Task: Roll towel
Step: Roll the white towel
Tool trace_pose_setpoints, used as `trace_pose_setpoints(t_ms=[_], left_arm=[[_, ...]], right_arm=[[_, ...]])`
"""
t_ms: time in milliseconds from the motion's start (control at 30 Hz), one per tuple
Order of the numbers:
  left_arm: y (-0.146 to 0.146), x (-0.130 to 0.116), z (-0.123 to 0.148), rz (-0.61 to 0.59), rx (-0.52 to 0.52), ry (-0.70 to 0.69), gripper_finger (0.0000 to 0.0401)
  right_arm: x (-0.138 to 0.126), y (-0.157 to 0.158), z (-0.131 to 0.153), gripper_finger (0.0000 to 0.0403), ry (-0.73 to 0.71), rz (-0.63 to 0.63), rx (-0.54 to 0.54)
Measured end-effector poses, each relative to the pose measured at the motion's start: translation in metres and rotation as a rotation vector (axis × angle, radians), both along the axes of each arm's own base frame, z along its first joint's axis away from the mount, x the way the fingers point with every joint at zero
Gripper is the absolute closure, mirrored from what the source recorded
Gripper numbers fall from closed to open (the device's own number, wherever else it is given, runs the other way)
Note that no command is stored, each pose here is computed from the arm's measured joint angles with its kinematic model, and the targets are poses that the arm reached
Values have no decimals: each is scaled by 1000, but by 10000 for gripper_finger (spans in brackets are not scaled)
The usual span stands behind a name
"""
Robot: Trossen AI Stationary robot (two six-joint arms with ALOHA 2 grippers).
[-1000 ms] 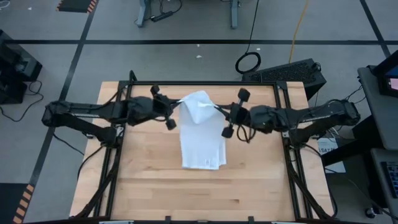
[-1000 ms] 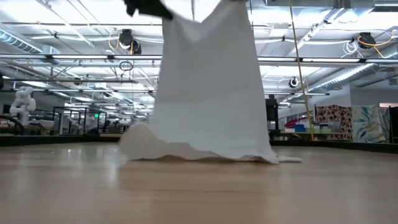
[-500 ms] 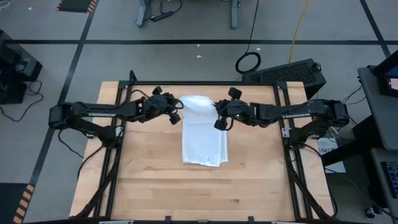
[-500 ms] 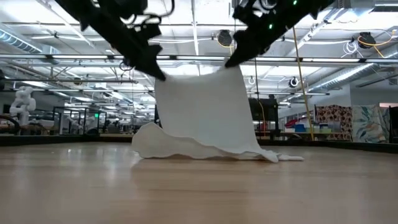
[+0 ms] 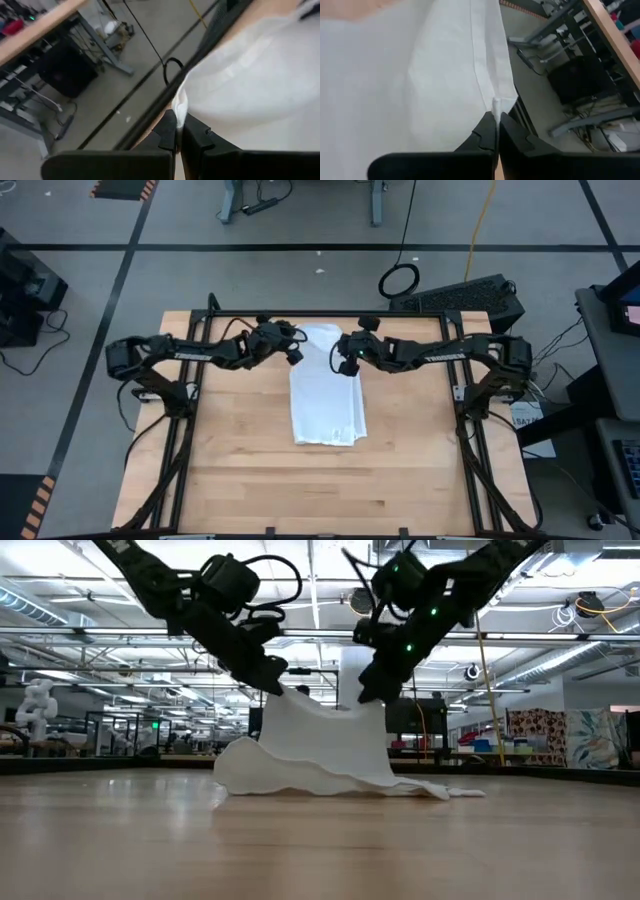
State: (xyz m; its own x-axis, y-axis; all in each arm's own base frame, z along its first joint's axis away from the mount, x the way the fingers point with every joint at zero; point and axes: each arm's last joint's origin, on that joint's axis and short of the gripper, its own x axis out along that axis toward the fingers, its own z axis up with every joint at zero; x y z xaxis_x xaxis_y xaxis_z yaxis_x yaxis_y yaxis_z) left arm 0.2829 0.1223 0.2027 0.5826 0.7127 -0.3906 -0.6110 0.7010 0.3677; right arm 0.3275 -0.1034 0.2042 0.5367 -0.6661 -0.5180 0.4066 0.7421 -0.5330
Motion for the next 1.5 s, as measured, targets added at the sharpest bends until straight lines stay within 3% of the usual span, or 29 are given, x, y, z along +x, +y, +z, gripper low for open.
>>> trace_pose_setpoints(t_ms=[200, 367, 567, 767, 867, 1000, 1067, 1300, 1400, 1500], left_arm=[[11, 1, -15, 33, -16, 43, 388], [13, 4, -17, 22, 10, 41, 372], [14, 3, -14, 48, 28, 30, 263], [17, 0, -15, 73, 41, 71, 162], [4, 1, -19, -50, -93, 71, 148], [-24, 7, -26, -341, -373, 41, 146], [-42, 12, -27, -480, -469, 27, 145], [-100, 16, -39, -651, -553, 178, 151], [-114, 10, -54, -656, -594, 266, 159], [-121, 5, -66, -646, -609, 308, 169]], right_arm=[[-1, -16, -13, 396, 24, -47, 22], [-2, -16, -9, 345, -6, -63, 27], [-6, -17, -4, 270, -33, -156, 16], [-18, -4, 16, 228, -83, -196, 56], [-28, 13, 25, 221, -109, -170, 194], [-36, 41, 21, 220, -61, -75, 488], [-38, 58, 12, 220, -28, -16, 571], [-43, 97, -29, 228, -86, 92, 599], [-45, 99, -33, 241, -139, 22, 546], [-44, 90, -27, 255, -193, -115, 421]])
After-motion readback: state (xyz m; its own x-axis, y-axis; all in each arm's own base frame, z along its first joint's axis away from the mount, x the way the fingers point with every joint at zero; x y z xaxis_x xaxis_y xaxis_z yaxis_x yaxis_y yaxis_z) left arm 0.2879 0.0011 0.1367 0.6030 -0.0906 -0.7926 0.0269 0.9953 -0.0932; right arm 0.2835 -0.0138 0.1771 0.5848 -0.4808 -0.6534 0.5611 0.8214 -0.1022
